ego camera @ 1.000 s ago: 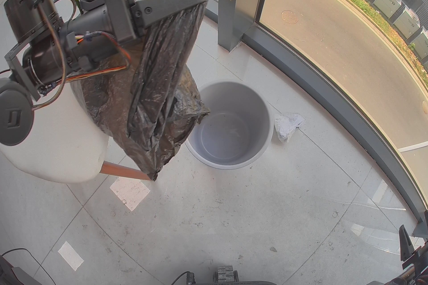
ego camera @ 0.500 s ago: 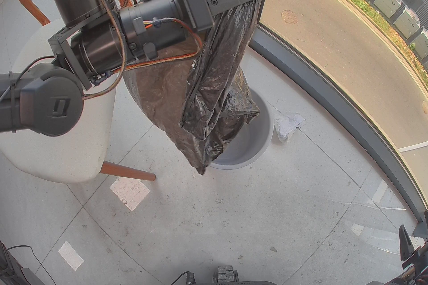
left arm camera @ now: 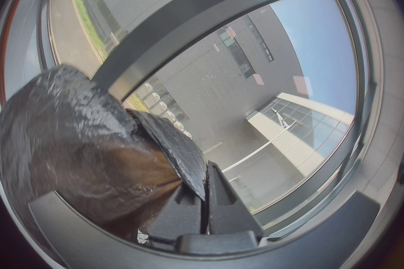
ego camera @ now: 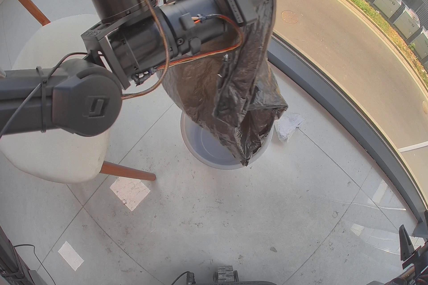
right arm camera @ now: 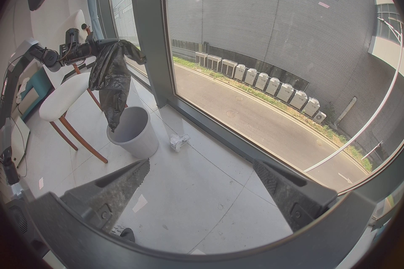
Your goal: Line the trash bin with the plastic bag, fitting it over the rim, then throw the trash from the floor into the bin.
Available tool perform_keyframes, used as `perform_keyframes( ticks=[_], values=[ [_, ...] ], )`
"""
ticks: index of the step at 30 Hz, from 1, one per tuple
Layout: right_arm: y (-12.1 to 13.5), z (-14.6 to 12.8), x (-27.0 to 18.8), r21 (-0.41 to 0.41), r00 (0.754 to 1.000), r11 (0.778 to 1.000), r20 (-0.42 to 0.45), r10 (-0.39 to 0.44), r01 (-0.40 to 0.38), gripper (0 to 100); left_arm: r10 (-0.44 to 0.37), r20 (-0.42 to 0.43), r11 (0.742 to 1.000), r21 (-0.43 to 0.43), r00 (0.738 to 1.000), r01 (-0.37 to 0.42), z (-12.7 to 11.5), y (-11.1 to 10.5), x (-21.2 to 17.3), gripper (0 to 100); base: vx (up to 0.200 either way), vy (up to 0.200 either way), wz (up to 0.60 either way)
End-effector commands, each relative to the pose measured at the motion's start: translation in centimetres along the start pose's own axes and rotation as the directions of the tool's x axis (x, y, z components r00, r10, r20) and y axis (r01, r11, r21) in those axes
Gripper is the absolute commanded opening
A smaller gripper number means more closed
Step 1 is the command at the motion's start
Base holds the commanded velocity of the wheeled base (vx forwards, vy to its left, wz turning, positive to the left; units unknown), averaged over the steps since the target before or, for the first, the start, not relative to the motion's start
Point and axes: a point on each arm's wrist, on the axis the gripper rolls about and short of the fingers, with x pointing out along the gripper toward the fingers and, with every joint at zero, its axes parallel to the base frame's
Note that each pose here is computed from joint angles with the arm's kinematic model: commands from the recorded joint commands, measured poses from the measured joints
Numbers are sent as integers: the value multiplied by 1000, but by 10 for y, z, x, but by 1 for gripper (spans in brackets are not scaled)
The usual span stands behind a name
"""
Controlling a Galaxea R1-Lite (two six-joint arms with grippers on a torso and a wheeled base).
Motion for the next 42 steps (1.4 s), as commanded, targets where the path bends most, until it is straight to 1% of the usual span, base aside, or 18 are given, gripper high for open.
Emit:
perform_keyframes(
  ticks=[1,2,6,7,10,14,16,18,19,21,23,24,25,27,29,33,38,42],
  values=[
    [0,-5,1,1,1000,1000,-18,1,-1,100,-71,-13,996,-54,997,70,-8,-24,12,0,0,0,0],
    [0,-5,1,1,1000,1000,-18,2,-2,100,-95,-29,993,-72,995,93,-15,-34,15,0,0,0,0],
    [0,-5,1,1,1000,1000,-18,1,-1,100,-124,-42,988,-93,991,119,-22,-44,19,0,0,0,0],
    [0,-5,1,1,1000,1000,-18,2,-2,100,-156,-60,980,-135,986,147,-31,-56,23,0,0,0,0],
    [0,-5,1,1,1000,1000,-18,1,-1,100,-182,-85,963,-218,980,160,-43,-65,24,0,0,0,0],
    [0,-5,1,1,1000,1000,-18,1,-1,100,-182,-123,942,-307,976,137,-62,-62,23,0,0,0,0],
    [0,-5,1,1,1000,1000,-18,2,-2,100,-182,-125,940,-314,975,136,-65,-61,23,0,0,0,0],
    [0,-5,1,1,1000,1000,-18,-1,1,100,-189,-102,927,-347,977,143,-76,-55,26,0,0,0,0],
    [0,-5,1,1,1000,1000,-18,-1,1,100,-189,-102,927,-347,977,143,-76,-55,26,0,0,0,0],
    [0,-5,1,1,1000,1000,-18,1,-1,100,-190,-75,906,-398,979,145,-81,-50,27,0,0,0,0],
    [0,-5,1,1,1000,1000,-18,-1,1,100,-166,-78,890,-440,983,115,-86,-38,24,0,0,0,0],
    [0,-5,1,1,1000,1000,-17,1,-1,100,-165,-78,890,-441,983,114,-85,-37,24,0,0,0,0],
    [0,-5,1,1,1000,1000,-18,-1,1,100,-150,-81,889,-446,985,99,-87,-26,19,0,0,0,0],
    [0,-5,1,1,1000,1000,-18,1,-1,100,-141,-81,894,-439,987,92,-86,-17,16,0,0,0,0],
    [0,-5,1,1,1000,1000,-18,-1,1,100,-125,-60,900,-427,990,88,-81,-1,9,0,0,0,0],
    [0,-5,1,1,1000,1000,-18,-1,1,100,-84,-23,889,-453,996,64,-75,24,-4,0,0,0,0],
    [0,-5,1,4,1000,1000,-20,-1,1,100,-99,18,906,-412,995,97,-64,68,-18,0,0,0,0],
    [0,-5,1,5,1000,1000,-18,-1,1,100,-94,20,916,-390,995,94,-51,88,-32,0,0,0,0]
  ],
)
